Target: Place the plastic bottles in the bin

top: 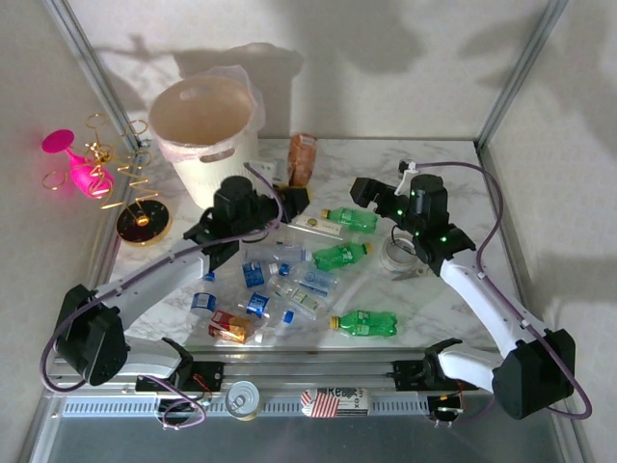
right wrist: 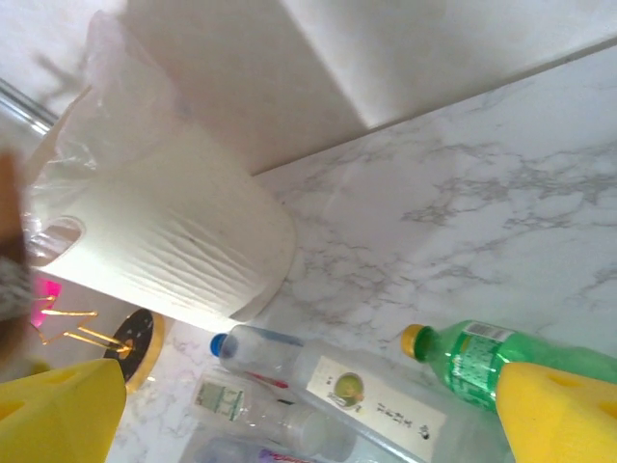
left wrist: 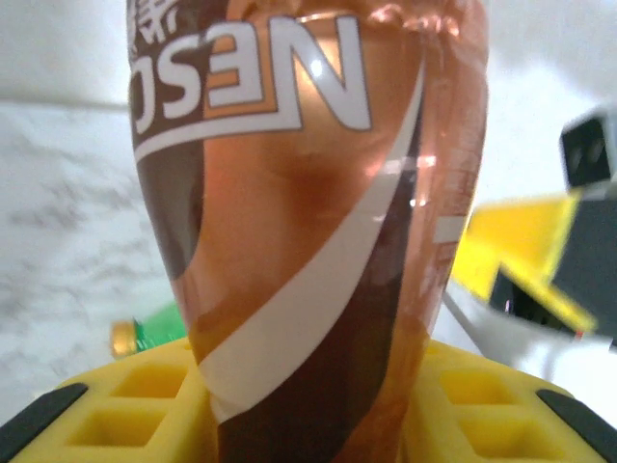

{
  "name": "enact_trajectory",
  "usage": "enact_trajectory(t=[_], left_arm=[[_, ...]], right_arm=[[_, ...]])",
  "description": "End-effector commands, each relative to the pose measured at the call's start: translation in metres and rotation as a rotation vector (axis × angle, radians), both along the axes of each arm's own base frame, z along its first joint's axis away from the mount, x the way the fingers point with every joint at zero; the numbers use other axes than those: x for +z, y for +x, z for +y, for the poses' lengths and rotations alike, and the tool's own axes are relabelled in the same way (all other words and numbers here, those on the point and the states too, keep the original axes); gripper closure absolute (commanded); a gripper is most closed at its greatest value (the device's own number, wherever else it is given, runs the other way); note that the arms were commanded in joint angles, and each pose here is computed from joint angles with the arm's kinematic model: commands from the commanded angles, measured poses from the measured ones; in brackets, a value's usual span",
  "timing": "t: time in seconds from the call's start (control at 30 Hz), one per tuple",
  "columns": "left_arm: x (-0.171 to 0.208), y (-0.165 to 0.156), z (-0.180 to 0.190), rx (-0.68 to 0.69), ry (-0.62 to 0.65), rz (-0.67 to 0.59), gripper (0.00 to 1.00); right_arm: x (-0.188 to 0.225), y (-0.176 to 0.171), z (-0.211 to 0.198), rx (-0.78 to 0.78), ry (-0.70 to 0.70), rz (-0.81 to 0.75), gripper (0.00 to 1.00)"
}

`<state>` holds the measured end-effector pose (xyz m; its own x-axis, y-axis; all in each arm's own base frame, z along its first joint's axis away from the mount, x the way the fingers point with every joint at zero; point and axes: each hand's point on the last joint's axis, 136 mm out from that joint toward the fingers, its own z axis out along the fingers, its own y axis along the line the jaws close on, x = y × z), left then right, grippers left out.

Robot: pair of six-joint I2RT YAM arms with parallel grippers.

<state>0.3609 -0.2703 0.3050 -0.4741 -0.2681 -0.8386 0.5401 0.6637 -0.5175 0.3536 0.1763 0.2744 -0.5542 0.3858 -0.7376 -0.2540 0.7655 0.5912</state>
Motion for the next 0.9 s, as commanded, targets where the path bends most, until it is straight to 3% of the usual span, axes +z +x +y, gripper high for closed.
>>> enact_trajectory(t=[0.0,0.07,0.37,0.6,0.87], left_arm=[[0.045,0.017,0.031,0.098,0.013,-0.082,0.94],[0.062,0.032,0.049,0.16,0.018,-0.098,1.0],[0.112,0.095,0.149,0.431,0.013,-0.127,1.0],[0.103,0.138,0.216,0.611,-0.006,-0.097,1.0],[0.065,0.171,0.229,0.638,0.055,0.029,0.97]], right_arm=[[-0.008,0.0,-0.001,0.007,0.008,-0.003,0.01],[-0.014,0.001,0.0,0.016,0.004,0.009,0.01],[-0.031,-0.006,0.0,0.027,-0.007,0.022,0.01],[-0.044,-0.013,-0.003,0.029,-0.03,0.049,0.01],[-0.05,-0.02,-0.012,0.002,-0.046,0.057,0.01]])
